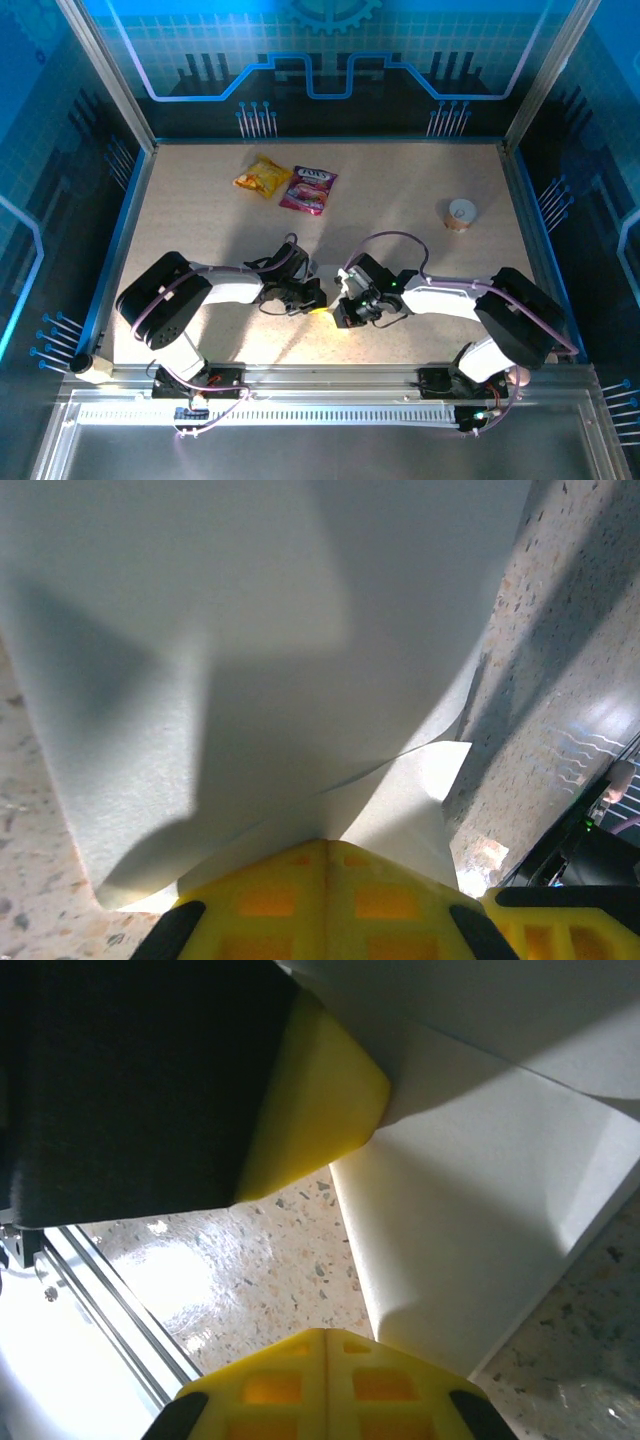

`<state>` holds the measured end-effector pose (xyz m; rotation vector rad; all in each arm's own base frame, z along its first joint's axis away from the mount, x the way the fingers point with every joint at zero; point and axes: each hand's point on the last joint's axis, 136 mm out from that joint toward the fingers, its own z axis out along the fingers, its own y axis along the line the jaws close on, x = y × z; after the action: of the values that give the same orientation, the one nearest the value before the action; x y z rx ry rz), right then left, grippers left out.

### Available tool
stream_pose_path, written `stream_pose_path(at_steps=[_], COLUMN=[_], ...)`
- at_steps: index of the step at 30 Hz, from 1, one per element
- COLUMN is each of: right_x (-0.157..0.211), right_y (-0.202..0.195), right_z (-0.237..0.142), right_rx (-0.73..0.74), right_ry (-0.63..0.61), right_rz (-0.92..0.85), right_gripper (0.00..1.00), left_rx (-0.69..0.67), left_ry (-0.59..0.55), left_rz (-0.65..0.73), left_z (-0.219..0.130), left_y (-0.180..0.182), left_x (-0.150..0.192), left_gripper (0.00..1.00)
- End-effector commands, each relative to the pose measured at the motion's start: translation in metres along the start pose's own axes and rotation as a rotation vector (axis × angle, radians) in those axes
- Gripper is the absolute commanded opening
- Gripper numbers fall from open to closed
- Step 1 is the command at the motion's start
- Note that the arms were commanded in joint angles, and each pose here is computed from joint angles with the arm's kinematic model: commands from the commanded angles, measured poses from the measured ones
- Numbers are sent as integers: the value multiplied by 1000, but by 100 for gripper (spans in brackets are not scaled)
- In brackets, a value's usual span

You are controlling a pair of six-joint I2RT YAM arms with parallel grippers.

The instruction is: Fold a paper plane with a square sheet of paper (fold left side to right side)

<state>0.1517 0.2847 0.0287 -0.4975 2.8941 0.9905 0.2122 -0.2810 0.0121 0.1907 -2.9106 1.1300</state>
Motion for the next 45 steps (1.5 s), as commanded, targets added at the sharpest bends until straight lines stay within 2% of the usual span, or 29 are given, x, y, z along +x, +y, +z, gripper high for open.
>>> stream_pose_path(at_steps=[1, 10, 32, 40, 45], right_x=[4, 13, 41, 63, 53], right_y=[-5, -20, -30, -27, -14], right_z=[4, 8, 11, 0, -23], right_rx=[36, 85, 61, 15, -23], right_ry=[21, 39, 105, 134, 73], right_rz=[15, 47, 105, 125, 105], right_gripper=[5, 5, 5, 5, 5], left_rx=[-152, -154, -163, -173, -165], left_ry=[29, 29, 19, 22, 21], left_rz=[-74, -73, -73, -75, -71], left_z=[5, 4, 3, 4, 4], left_y=[40, 40, 40, 42, 39], left_x=[12, 14, 11, 11, 10], left_gripper=[0, 0, 0, 0, 0])
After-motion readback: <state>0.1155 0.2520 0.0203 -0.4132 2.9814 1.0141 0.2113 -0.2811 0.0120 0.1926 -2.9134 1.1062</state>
